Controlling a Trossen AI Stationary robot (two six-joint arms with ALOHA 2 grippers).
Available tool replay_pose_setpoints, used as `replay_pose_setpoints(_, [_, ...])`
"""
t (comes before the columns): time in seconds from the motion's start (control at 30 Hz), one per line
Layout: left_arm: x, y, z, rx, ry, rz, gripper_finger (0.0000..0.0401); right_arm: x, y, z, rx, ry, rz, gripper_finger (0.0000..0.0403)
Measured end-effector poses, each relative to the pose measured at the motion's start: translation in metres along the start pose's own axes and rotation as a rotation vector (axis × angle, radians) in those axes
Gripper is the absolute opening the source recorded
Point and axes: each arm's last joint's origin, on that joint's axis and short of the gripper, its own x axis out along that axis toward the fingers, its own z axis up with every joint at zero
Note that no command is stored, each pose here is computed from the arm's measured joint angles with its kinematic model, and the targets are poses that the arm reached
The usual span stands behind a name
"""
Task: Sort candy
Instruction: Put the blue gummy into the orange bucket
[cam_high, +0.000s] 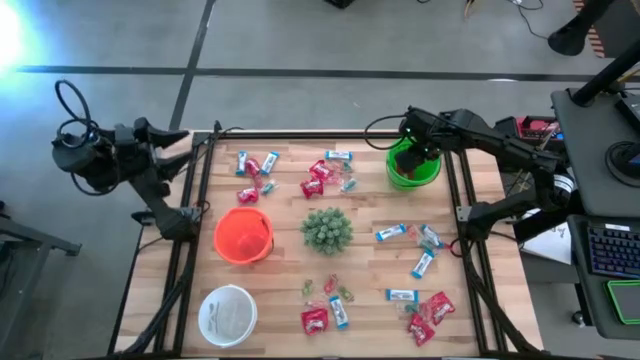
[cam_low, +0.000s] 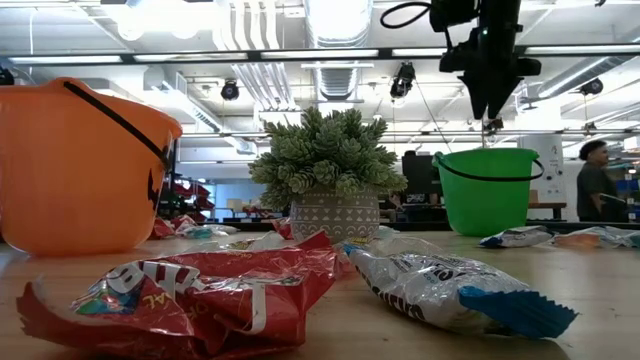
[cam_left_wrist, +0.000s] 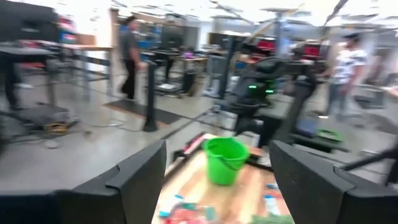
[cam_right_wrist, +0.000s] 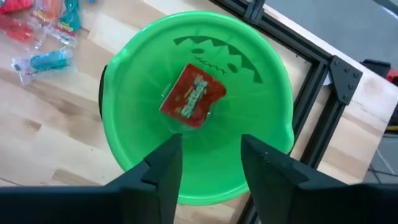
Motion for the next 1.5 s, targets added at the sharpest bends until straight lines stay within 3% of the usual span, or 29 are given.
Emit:
replay_pose_setpoints(0.17, [-0.003, 0.016, 0.001, 0.016, -0.022, 0.147, 0.0271, 0.000, 0.000, 0.000, 0.066, 0.000, 0.000, 0.0169])
replay_pose_setpoints(0.47, [-0.012, 0.046, -0.001, -0.035, -0.036, 0.161, 0.0249, 0.000, 0.000, 0.000, 0.069, -0.001, 0.001, 0.0165])
replay_pose_setpoints(0.83, [-0.012, 0.059, 0.003, -0.112, -0.039, 0.051, 0.0207, 0.000, 0.001, 0.001, 0.009, -0.006, 0.004, 0.0162])
replay_pose_setpoints(1.0, [-0.007, 0.066, 0.037, -0.129, -0.024, 0.093, 0.0206, 0.000, 0.001, 0.001, -0.003, -0.008, 0.005, 0.0166])
replay_pose_setpoints(1.17, [-0.001, 0.069, 0.065, -0.070, -0.002, 0.017, 0.0205, 0.000, 0.001, 0.001, -0.040, -0.010, 0.005, 0.0169])
replay_pose_setpoints(1.4, [0.007, 0.093, 0.055, -0.214, 0.018, -0.058, 0.0205, 0.000, 0.001, 0.001, -0.053, -0.007, 0.004, 0.0164])
replay_pose_setpoints(1.5, [0.014, 0.089, 0.047, -0.190, 0.035, -0.126, 0.0204, 0.000, 0.001, 0.001, -0.055, -0.006, 0.004, 0.0165])
